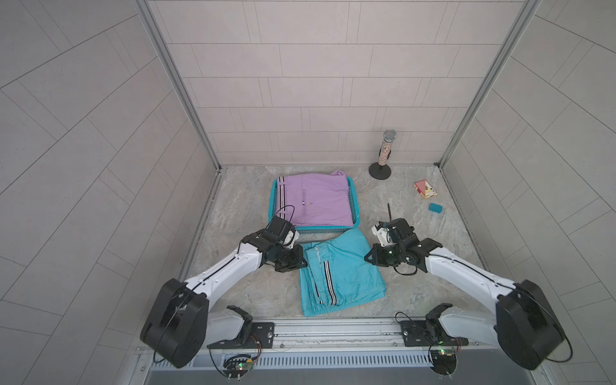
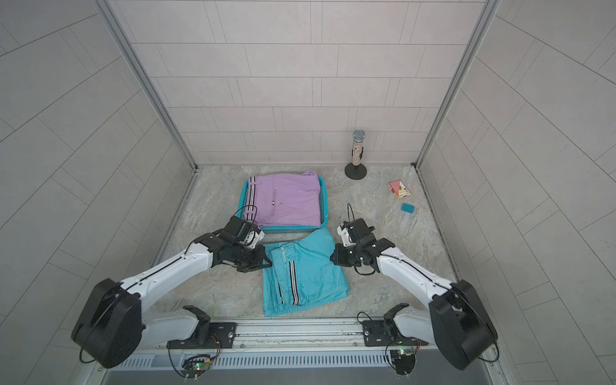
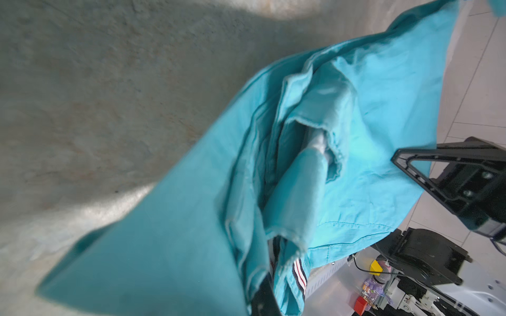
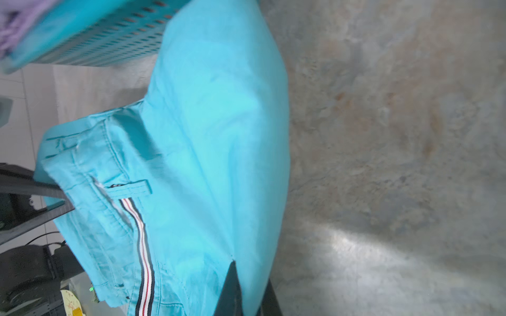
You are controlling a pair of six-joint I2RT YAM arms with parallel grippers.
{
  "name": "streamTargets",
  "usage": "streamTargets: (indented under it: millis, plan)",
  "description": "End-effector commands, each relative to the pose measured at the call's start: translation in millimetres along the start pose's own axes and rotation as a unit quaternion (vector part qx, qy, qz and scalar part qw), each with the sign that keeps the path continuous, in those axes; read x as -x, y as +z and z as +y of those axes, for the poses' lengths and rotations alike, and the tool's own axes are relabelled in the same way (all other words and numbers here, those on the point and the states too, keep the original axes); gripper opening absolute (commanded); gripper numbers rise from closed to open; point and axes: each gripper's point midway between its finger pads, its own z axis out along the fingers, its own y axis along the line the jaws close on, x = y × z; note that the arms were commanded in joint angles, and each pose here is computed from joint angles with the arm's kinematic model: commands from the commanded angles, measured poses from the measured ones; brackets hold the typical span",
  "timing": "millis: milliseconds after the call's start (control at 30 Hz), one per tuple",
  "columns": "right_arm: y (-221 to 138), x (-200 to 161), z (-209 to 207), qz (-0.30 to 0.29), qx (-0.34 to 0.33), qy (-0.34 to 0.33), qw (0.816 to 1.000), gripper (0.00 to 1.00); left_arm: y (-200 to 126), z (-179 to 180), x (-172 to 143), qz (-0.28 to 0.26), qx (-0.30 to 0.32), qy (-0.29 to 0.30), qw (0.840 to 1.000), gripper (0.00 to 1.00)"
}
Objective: Put the folded long pants in the basket
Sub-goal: Pick up the long pant at the center of the board, then place the long pant in the basket.
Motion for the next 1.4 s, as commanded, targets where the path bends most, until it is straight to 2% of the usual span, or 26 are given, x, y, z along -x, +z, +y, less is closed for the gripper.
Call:
streamTargets:
  millis: [0,133,300,433,567,733,900,1100,1267,1367]
  plan:
    - [-32,-4,12,-0.017,-0.011,-0.005,1.0,0.0,-26,-20,-5,-0.007,-0.027,-0.002,1.0,0.0]
    - [-72,-4,36,-0.039,0.011,-0.022,0.999,0.0,-59,-49,-4,-0.024,-0.06,0.016,0.998,0.0]
    - [-119,21,67,-0.104,0.036,-0.042,0.993,0.0,-100,-74,11,-0.043,-0.065,0.043,0.996,0.0]
    - [-135,61,93,-0.147,0.041,-0.055,0.987,0.0,-130,-88,52,-0.07,-0.076,0.039,0.994,0.0]
    - [-132,114,125,-0.191,0.061,-0.073,0.977,0.0,-143,-90,102,-0.076,-0.048,0.035,0.995,0.0]
    - [-107,175,143,-0.213,0.053,-0.082,0.972,0.0,-147,-77,165,-0.081,-0.01,0.006,0.997,0.0]
    - [-70,229,143,-0.212,0.042,-0.072,0.974,0.0,-153,-62,222,-0.1,0.024,-0.014,0.995,0.0]
    - [-12,249,120,-0.188,0.027,-0.05,0.981,0.0,-126,-41,266,-0.071,0.043,-0.025,0.996,0.0]
    - [39,249,90,-0.153,0.009,-0.034,0.988,0.0,-98,-14,268,-0.034,0.075,-0.05,0.995,0.0]
    - [57,247,72,-0.138,-0.006,-0.026,0.99,0.0,-89,-2,263,-0.02,0.089,-0.059,0.994,0.0]
